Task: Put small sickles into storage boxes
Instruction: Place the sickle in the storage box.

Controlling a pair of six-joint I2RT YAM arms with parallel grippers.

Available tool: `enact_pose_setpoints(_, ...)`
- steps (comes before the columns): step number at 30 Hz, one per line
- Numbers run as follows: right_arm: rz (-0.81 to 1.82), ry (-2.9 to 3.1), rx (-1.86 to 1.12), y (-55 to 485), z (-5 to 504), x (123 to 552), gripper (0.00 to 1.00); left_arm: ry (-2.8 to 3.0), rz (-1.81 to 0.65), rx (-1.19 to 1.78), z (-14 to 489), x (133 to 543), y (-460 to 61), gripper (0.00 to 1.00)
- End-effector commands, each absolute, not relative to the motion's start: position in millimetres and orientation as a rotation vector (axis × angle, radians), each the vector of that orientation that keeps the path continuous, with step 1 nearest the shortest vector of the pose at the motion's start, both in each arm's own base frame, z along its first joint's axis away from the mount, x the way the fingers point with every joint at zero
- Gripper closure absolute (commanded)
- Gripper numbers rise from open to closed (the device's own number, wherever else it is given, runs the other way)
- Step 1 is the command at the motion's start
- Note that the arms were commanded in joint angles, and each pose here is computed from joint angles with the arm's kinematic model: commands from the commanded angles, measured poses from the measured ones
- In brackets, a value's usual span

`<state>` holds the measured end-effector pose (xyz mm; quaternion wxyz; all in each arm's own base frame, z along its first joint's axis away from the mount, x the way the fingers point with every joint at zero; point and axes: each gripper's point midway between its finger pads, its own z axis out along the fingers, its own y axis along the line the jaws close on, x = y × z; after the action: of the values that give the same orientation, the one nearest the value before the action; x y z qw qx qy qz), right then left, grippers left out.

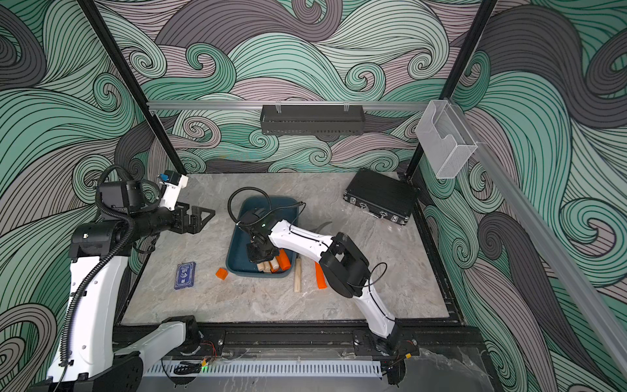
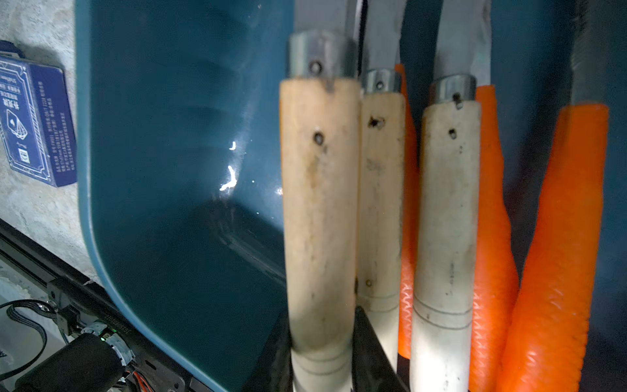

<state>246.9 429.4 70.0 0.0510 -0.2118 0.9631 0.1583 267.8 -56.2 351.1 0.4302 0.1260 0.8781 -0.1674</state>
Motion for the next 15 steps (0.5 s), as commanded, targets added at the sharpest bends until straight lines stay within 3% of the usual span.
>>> enact_pose_setpoints(1,0.418,2.947,-0.64,426,63,247,0.76,2.181,-0.446,0.331,356,261,-62,0.02)
enact_pose_setpoints(8,0.401,2.955,-0.644,425,61,247,0.65,2.178,-0.447,0.337,357,260,-62,0.01)
enact_pose_setpoints(15,0.413,2.922,-0.654,428,73,249,0.63,2.175,-0.438,0.341,360,259,-61,0.02)
